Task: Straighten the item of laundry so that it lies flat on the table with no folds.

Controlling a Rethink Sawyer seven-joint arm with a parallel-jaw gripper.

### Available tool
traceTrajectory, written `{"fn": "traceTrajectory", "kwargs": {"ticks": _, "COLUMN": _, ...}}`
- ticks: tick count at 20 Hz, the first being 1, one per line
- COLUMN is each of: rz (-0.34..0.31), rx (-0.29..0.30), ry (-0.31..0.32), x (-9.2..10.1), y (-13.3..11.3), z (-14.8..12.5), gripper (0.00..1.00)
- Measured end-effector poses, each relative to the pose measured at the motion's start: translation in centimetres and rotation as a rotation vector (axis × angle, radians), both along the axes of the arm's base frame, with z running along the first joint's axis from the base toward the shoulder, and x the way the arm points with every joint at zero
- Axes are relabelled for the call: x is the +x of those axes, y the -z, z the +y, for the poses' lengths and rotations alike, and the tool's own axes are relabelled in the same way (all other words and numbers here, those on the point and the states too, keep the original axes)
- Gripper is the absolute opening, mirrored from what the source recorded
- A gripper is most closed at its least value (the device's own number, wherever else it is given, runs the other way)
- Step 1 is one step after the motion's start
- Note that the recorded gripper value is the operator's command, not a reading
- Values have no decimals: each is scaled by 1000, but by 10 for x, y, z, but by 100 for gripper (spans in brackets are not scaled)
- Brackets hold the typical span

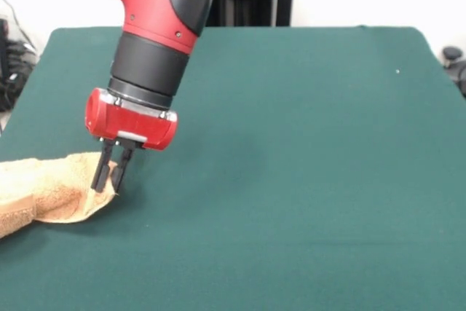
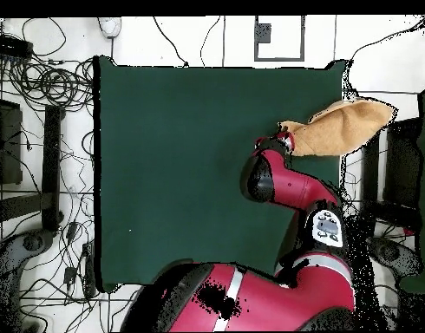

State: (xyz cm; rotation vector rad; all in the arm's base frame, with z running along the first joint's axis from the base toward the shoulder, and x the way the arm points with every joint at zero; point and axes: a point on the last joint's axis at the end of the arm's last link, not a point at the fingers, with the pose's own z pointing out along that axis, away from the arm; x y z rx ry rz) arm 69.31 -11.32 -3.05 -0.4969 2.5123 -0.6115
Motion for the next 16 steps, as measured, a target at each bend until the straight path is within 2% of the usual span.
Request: {"fn": "traceTrajectory", "kwargs": {"ticks": 16, "rz": -2, "rx": -12, "ry": 11, "x": -1, "y": -5, "z": -12, "gripper": 0}}
